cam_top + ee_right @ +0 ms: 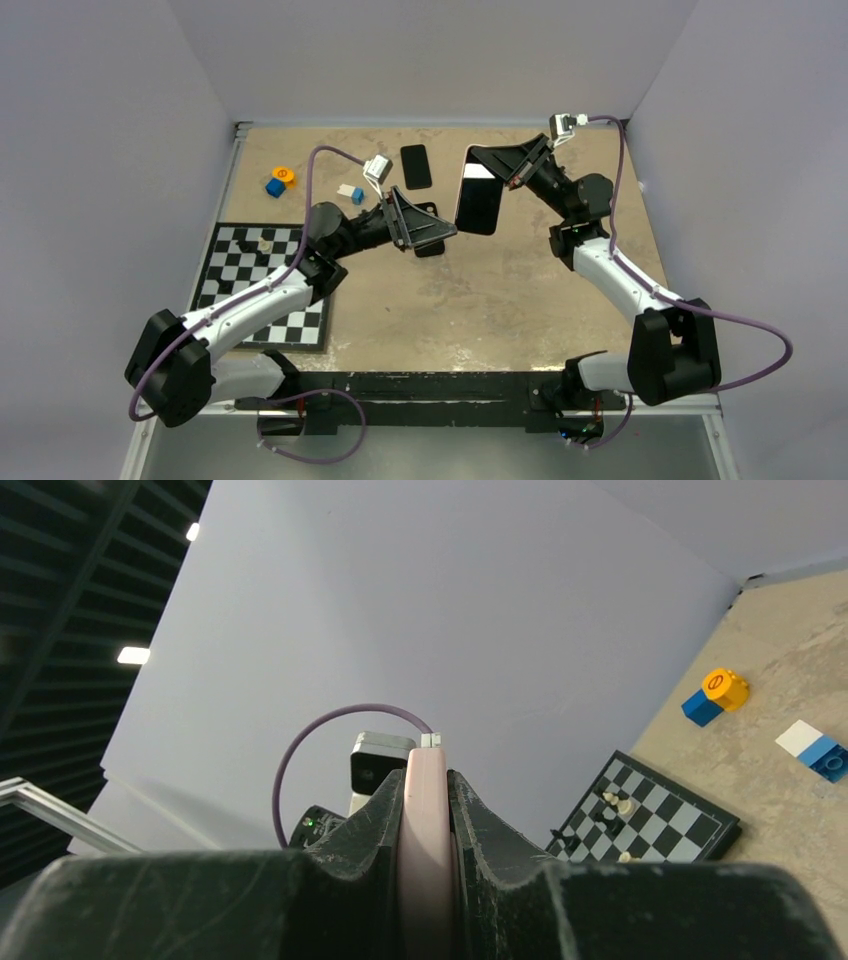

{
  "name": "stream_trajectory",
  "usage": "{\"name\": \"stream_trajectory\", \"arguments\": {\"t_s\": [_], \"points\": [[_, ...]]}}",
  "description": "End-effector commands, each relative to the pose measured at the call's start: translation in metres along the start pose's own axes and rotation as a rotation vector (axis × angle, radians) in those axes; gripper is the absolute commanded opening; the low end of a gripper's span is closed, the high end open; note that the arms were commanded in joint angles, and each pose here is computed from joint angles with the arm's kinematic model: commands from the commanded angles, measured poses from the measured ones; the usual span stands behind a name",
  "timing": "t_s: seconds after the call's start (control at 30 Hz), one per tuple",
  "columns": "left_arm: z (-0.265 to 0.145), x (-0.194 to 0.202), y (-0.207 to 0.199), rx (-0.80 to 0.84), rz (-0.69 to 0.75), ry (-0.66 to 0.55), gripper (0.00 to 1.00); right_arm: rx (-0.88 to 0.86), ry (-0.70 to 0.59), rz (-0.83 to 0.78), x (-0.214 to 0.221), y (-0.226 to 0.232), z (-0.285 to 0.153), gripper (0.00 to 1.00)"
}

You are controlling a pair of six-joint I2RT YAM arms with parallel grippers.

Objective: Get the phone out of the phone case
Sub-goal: Remove the phone case from the phone.

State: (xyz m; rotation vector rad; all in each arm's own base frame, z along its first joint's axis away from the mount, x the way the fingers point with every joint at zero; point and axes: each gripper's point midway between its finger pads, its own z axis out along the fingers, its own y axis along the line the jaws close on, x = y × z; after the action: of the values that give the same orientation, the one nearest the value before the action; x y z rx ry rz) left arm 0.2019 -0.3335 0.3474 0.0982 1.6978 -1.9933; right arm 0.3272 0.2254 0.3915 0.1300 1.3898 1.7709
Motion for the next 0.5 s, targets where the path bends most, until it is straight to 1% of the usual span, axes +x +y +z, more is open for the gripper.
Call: {"name": "stream_trajectory", "arguments": {"t_s": [0.0,0.23,0.47], "points": [[0.007,-0.011,-0.015,0.017,0.041,-0.028,0.46,-0.122,-0.018,-0.085,-0.007,0.052,0.000,0.00],[0.010,-0.010,0.005,-0.035,0.036,-0.027,0.45,-0.141,-0.021,-0.091,-0.007,0.061,-0.002,0.00],[0.015,-0.015,0.008,-0.046,0.045,-0.033,0.45,-0.147,-0.017,-0.093,-0.005,0.064,-0.002,0.00]]}}
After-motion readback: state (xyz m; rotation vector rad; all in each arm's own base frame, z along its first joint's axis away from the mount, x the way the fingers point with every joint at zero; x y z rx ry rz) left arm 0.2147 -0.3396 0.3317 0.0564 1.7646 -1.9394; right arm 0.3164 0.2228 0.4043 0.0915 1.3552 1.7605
